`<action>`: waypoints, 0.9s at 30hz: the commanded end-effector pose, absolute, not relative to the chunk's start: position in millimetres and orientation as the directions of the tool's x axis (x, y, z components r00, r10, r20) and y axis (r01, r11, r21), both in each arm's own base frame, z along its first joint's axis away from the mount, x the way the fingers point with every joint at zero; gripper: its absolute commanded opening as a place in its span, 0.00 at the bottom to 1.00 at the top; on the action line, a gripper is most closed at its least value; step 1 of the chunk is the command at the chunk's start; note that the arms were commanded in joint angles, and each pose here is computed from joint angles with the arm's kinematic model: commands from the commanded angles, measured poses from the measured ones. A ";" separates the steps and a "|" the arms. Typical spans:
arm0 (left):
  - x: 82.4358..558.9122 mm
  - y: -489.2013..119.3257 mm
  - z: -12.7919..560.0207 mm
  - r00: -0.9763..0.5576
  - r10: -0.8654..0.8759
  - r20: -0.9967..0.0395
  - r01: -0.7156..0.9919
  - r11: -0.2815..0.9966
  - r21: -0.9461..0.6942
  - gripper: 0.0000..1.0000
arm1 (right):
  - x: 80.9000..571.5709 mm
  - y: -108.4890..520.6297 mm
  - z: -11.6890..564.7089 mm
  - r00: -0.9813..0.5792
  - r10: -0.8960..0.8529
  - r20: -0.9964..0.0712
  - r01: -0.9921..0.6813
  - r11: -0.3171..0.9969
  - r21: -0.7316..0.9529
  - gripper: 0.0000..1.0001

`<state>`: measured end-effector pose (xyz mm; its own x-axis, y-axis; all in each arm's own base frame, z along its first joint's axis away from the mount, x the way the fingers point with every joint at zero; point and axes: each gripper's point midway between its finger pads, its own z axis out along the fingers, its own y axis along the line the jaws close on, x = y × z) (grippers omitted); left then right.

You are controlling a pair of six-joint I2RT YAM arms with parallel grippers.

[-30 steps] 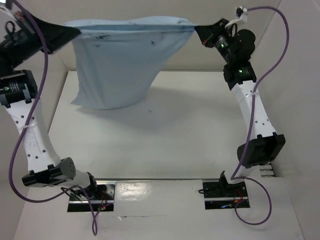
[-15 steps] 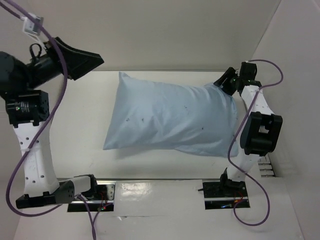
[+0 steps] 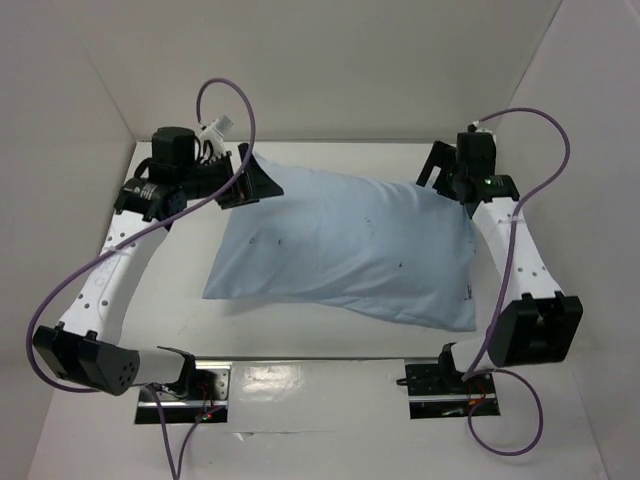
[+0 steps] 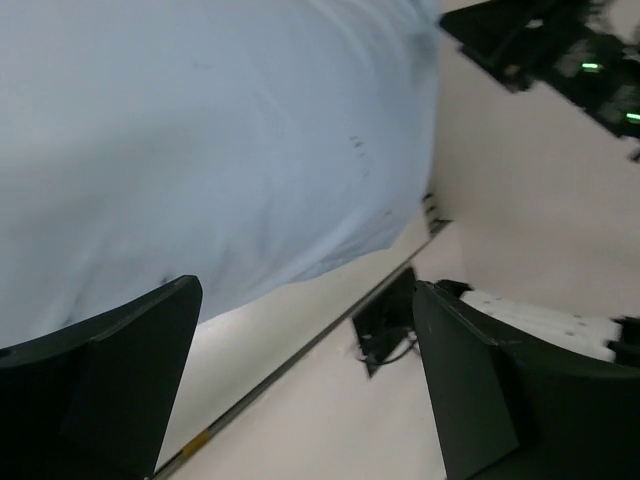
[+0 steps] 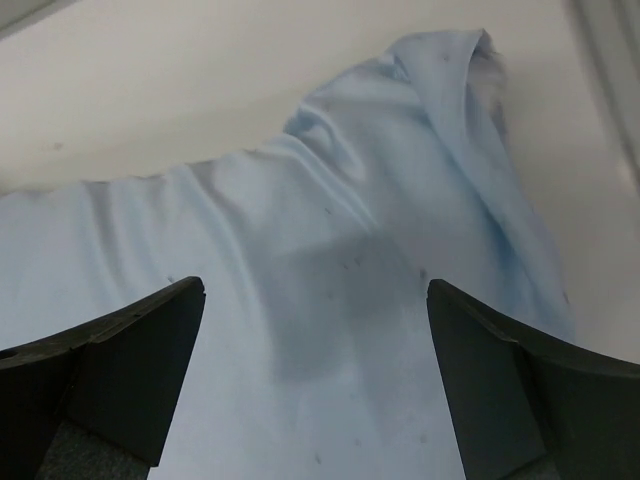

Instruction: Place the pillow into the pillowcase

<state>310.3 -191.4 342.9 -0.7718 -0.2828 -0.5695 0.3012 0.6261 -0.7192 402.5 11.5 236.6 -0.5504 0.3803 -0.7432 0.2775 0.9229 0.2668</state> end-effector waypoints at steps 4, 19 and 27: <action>303.8 -152.0 298.4 -0.724 -0.266 -0.637 0.173 0.823 -0.541 1.00 | 337.2 -21.1 243.9 -0.517 0.200 -0.832 0.497 0.862 -0.101 1.00; 295.1 -133.4 269.2 -0.733 -0.231 -0.640 0.115 0.885 -0.452 1.00 | 391.4 185.2 139.1 -0.752 0.258 -0.607 -0.015 0.914 0.406 1.00; 300.9 -131.4 303.0 -0.672 -0.205 -0.711 0.157 0.900 -0.407 1.00 | 422.8 107.5 214.1 -0.570 0.256 -0.781 0.272 0.955 0.115 1.00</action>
